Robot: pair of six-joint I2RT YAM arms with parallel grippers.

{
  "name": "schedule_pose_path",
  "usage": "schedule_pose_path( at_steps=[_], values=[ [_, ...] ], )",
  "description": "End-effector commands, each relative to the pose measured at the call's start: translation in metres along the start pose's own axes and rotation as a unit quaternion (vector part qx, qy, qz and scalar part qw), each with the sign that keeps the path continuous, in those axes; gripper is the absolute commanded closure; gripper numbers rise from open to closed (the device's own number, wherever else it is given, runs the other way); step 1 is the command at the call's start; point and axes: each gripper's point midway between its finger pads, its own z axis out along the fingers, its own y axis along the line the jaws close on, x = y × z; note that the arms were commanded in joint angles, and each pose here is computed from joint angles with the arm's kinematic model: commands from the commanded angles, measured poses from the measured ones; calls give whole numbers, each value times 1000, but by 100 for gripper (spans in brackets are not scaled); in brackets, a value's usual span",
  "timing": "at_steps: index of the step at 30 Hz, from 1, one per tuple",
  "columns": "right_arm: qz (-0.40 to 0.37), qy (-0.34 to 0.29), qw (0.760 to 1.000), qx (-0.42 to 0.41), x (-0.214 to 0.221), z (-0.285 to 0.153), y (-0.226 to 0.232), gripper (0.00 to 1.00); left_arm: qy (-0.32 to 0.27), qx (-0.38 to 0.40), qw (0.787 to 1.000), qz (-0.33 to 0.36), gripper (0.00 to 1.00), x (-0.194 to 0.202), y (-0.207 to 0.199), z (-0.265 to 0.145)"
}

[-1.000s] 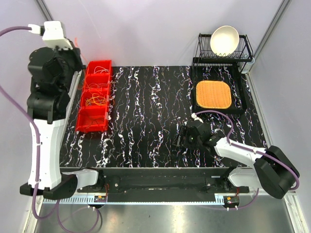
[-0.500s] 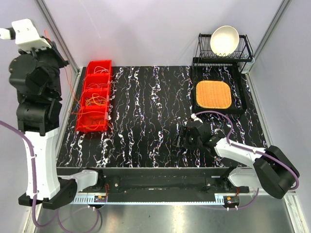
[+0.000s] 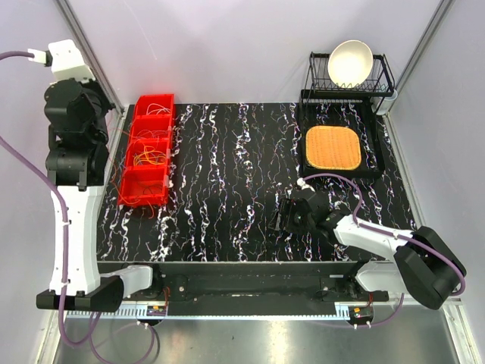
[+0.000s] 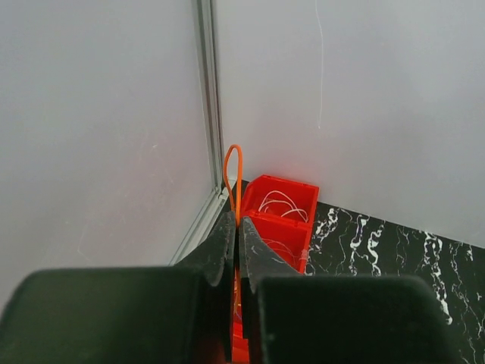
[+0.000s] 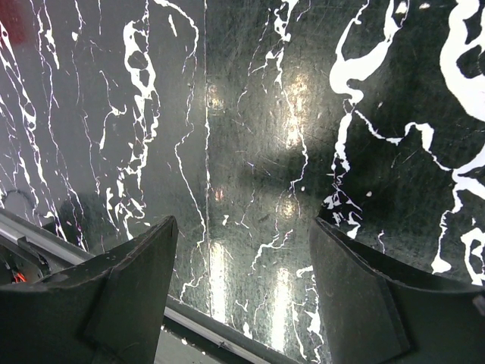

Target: Untangle the cables

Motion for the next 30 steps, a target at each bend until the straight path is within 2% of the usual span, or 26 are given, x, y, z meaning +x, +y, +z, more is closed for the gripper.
schedule_pose_path(
  at_steps=[1,7,13,22,26,30],
  values=[
    [-9,-13,1000,-16,-7,2,8,25,-99,12,994,-47,100,-76,5,-20],
    [-11,-8,1000,-17,-6,3,9,24,-141,18,988,-54,100,-123,7,-32],
    [-11,-8,1000,-16,-7,3,9,24,-147,20,987,-54,100,-134,4,-24],
    [-12,-6,1000,-16,-6,4,9,25,-118,-3,993,-29,100,-95,4,5],
    [-13,-5,1000,-16,-6,4,9,24,-72,6,997,-19,100,-45,-4,27],
    [-13,-5,1000,-15,-6,5,9,24,-50,1,998,-33,100,-17,1,38]
  ],
)
